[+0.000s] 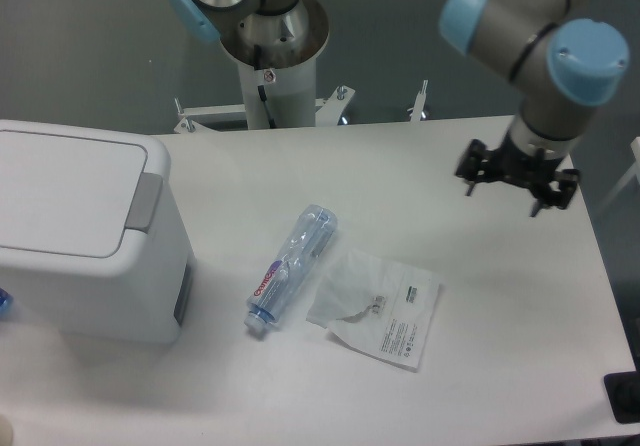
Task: Open the trash can
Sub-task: 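Move the gripper over the bottle toward the trash bin's grey lid button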
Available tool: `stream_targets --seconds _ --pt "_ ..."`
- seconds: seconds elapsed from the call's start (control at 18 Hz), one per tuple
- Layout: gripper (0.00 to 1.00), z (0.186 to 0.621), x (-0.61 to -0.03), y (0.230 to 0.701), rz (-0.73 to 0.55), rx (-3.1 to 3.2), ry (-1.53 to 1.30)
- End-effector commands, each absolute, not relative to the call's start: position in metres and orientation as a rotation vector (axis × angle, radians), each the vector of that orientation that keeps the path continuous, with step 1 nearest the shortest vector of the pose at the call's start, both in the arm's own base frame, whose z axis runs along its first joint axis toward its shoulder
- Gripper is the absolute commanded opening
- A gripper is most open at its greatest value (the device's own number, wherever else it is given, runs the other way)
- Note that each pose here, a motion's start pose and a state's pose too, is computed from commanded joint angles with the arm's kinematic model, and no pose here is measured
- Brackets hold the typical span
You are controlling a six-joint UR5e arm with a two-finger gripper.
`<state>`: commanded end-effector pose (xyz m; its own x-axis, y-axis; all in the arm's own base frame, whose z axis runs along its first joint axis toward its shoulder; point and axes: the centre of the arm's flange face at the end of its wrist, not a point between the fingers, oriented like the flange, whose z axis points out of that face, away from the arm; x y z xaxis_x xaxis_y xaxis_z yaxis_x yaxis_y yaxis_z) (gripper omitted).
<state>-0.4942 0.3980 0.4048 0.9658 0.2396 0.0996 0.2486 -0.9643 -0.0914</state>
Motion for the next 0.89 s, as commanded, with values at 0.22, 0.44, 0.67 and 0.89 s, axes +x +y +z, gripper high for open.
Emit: stream_targets --seconds 0.22,0.44,0.67,0.89 --pt "1.00 0.423 -0.458 0.435 -0.324 -2.815 -0.527" --pt "1.00 0.444 -0.404 0.470 -0.360 -2.801 -0.595" --pt "1.00 0.463 -0.356 0.494 -0.414 -2.788 -0.594" --pt "1.00 0.501 -0.276 0.520 -0.502 -2.714 -0.509"
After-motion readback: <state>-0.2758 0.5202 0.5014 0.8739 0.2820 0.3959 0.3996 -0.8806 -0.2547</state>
